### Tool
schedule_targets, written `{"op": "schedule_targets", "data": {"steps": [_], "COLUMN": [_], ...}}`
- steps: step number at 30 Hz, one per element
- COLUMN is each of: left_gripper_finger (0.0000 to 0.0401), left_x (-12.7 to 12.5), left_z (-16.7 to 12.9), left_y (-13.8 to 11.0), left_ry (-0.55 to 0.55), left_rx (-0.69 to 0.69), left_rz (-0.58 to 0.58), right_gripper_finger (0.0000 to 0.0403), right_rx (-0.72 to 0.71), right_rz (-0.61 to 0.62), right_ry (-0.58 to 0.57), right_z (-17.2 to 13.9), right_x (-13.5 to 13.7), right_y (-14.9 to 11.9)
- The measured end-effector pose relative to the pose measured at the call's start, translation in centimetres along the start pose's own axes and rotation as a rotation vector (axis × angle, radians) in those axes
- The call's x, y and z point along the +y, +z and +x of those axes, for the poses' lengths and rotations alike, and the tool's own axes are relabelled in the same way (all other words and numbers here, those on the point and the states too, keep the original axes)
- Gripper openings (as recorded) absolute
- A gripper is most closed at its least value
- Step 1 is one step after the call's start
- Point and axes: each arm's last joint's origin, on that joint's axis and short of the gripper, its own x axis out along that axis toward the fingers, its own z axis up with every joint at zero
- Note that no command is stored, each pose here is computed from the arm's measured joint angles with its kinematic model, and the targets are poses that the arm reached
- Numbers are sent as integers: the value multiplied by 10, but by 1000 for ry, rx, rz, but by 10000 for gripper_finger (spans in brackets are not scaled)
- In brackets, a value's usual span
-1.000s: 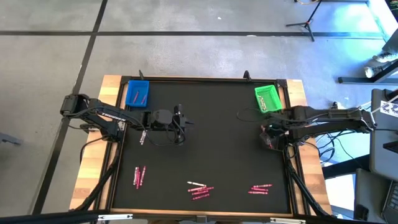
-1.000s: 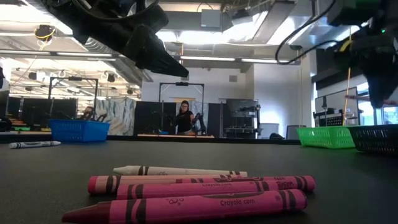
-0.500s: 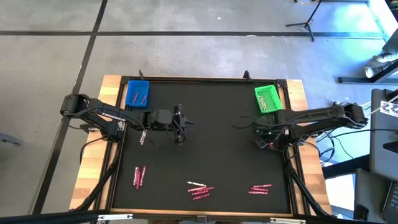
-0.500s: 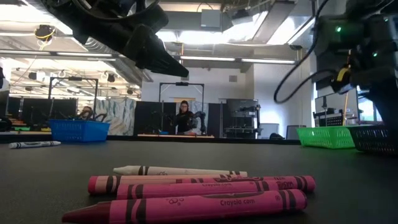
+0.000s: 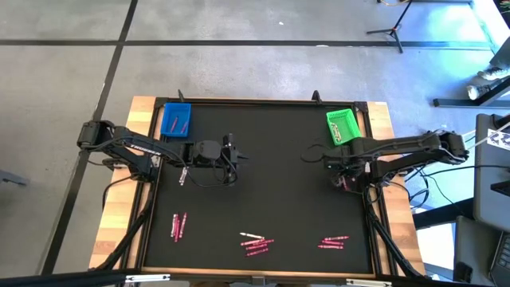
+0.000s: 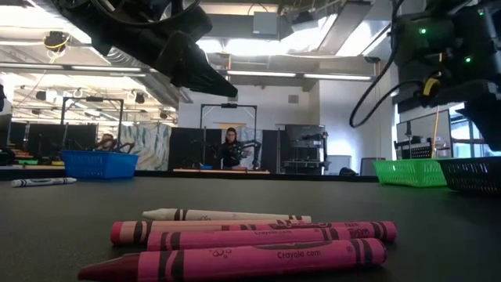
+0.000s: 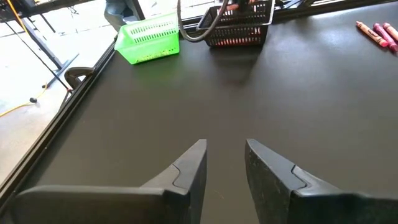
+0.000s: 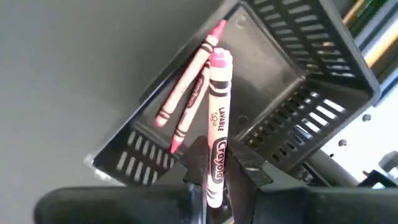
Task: Sort crayons
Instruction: Put the pink crayon into the black bin, then put the white crayon into the green bin
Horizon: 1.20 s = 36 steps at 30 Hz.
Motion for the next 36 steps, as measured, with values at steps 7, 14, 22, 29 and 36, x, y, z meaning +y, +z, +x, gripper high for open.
{"op": "schedule_targets", "data": {"steps": [7,14,22,29,36], "left_gripper_finger": [100,100,100,100,100], "left_x": [0,0,0,0,0], "left_z": [0,0,0,0,0], "left_y": [0,0,0,1,2], "left_ry": [0,0,0,1,3], "left_rx": [0,0,0,-8,-24], "left_rz": [-9,-16,-16,-17,-20], "right_gripper_finger": [37,37,38,102,142], "right_rx": [38,94,85,89,79], "right_rz": [58,-4,-35,-42,-82], "right_ry": [-71,-121,-137,-92,-87], "right_z": [9,19,20,20,-4], "right_x": [1,8,8,11,15], "right_y": [12,19,20,21,24]}}
